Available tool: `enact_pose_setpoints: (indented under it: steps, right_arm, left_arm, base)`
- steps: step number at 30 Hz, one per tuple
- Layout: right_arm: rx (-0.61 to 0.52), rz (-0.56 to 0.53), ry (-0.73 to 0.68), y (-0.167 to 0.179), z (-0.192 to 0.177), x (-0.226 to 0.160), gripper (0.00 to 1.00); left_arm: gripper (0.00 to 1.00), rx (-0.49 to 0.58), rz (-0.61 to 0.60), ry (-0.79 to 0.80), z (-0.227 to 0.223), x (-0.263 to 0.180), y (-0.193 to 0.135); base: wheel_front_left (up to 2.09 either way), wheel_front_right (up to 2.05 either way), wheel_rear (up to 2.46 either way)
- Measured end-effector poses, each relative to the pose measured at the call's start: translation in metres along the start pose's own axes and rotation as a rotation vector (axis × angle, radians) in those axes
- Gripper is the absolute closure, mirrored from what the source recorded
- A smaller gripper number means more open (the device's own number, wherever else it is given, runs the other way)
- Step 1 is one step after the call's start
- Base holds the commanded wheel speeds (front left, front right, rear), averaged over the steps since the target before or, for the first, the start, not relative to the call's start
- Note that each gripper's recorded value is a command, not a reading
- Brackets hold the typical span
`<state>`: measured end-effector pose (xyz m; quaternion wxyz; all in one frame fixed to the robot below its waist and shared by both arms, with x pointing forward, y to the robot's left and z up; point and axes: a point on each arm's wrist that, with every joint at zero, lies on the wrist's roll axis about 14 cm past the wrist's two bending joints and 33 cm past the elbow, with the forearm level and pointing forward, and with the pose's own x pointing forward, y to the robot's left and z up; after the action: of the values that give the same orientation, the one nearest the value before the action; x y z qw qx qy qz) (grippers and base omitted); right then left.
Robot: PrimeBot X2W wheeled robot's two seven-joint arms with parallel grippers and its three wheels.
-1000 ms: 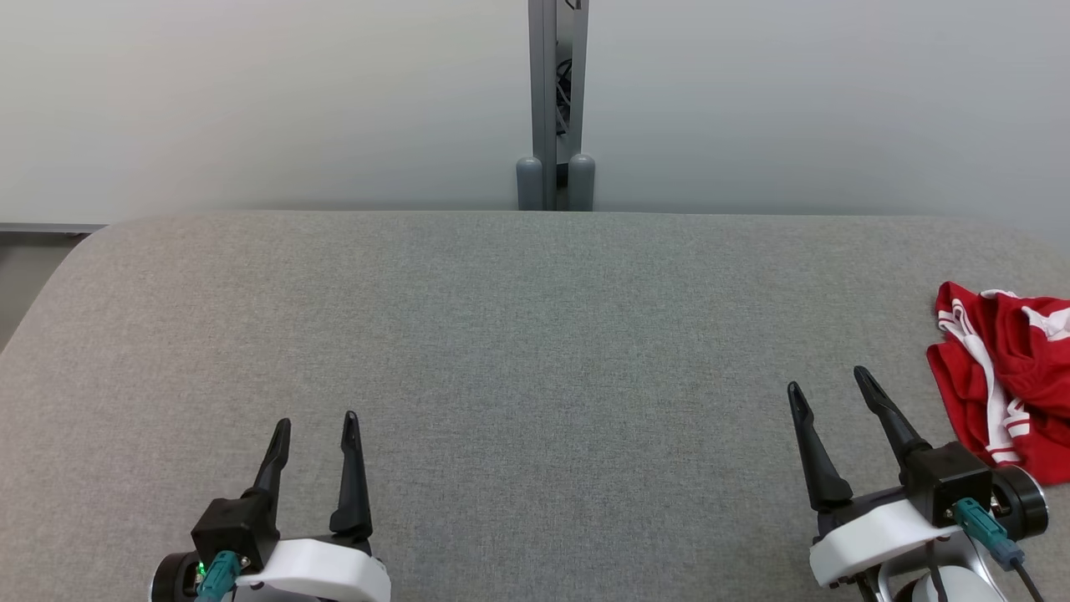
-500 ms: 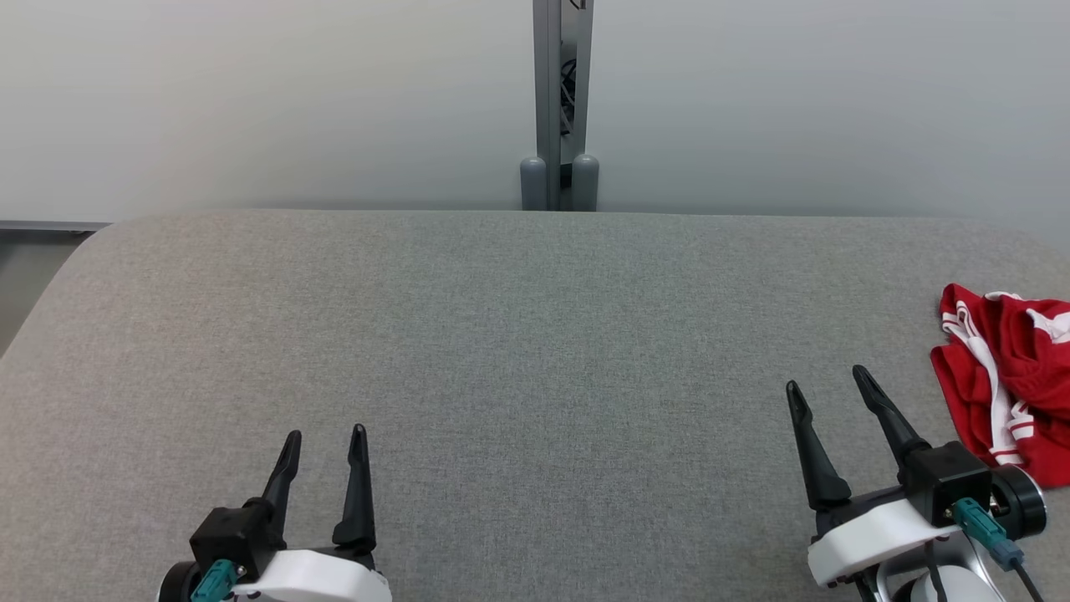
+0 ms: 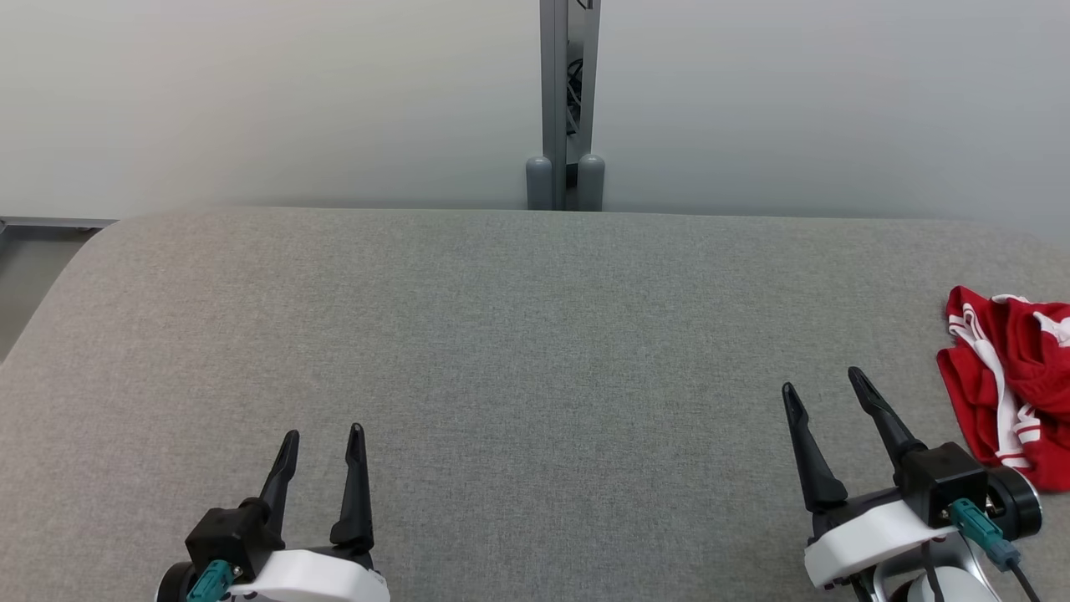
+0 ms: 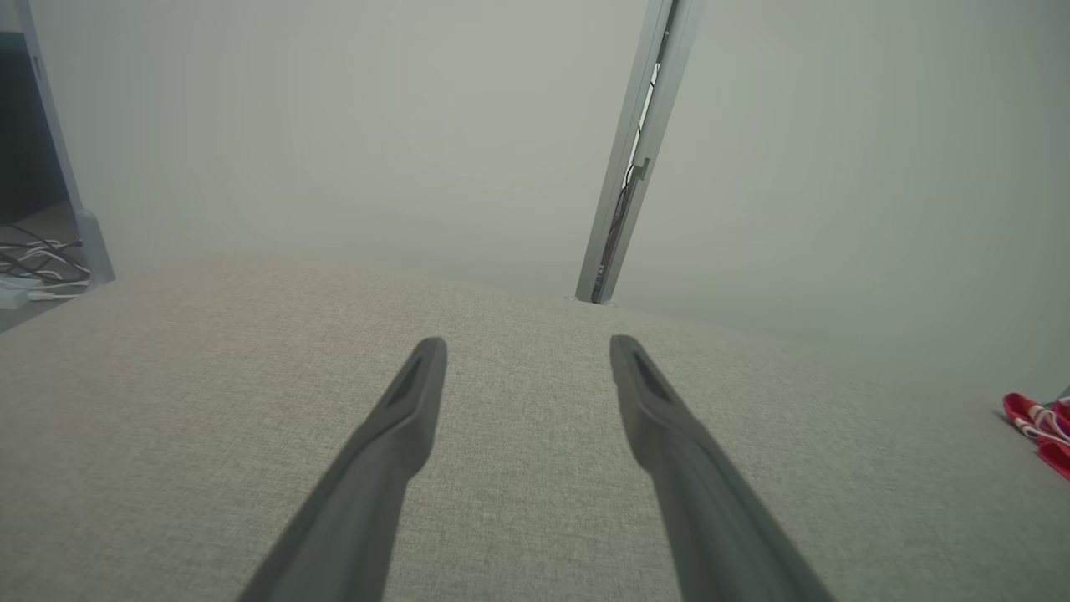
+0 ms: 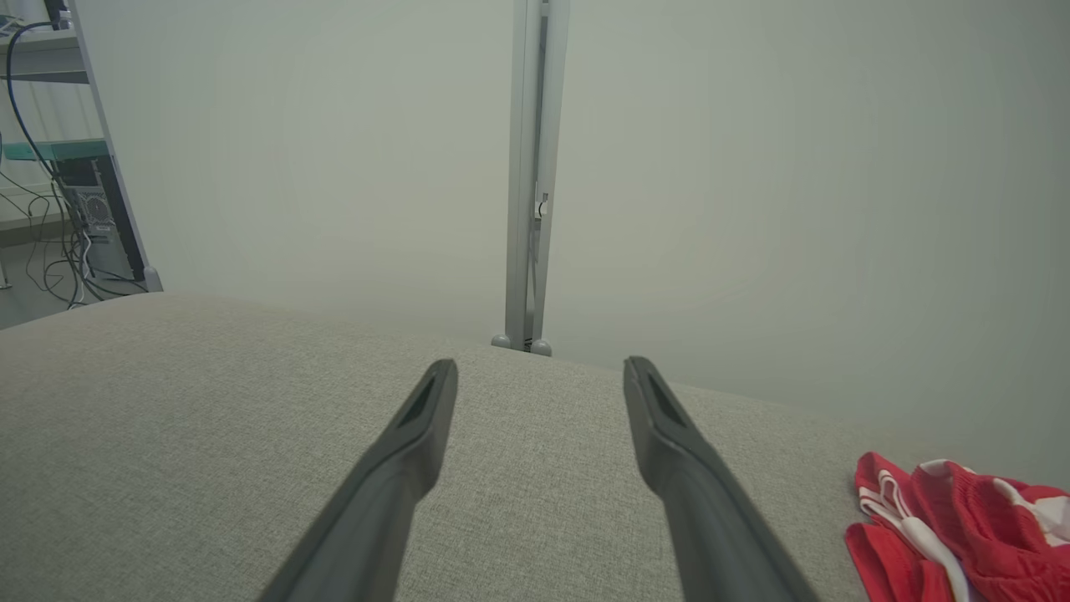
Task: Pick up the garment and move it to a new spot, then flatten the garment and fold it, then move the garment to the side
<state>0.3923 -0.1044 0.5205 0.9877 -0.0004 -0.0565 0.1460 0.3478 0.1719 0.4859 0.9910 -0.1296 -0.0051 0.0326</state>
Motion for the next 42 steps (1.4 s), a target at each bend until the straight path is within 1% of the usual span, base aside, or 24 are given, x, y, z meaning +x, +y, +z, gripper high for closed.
enact_pose_setpoints:
  steps: [5, 10, 31, 35, 36, 42]
  right_arm:
    - [0.0, 0.004, 0.0, 0.002, 0.0, 0.0, 0.0]
    - [-0.001, 0.009, -0.003, 0.003, 0.001, 0.0, 0.0]
    - [0.018, 0.02, 0.003, 0.008, -0.001, 0.002, 0.0]
    - [0.018, 0.024, 0.004, 0.009, -0.002, 0.002, 0.0]
    - [0.02, 0.025, 0.007, 0.009, -0.003, 0.001, 1.0]
    - [0.061, 0.009, 0.104, 0.012, -0.032, -0.014, 1.0]
  left_arm:
    - [0.0, -0.008, 0.001, -0.001, 0.0, -0.001, 0.001]
    - [0.0, -0.043, 0.024, 0.002, 0.0, -0.003, 0.007]
    - [0.0, -0.06, 0.048, 0.026, -0.008, -0.005, 0.014]
    - [0.0, -0.078, 0.057, 0.035, -0.011, -0.006, 0.016]
    - [1.0, -0.081, 0.057, 0.04, -0.012, -0.007, 0.017]
    - [1.0, -0.092, 0.083, 0.13, -0.04, -0.023, 0.021]
  base:
    - [0.0, 0.0, 0.0]
    - [0.0, 0.0, 0.0]
    - [0.0, 0.0, 0.0]
    - [0.0, 0.0, 0.0]
    - [0.0, 0.0, 0.0]
    - [0.0, 0.0, 0.0]
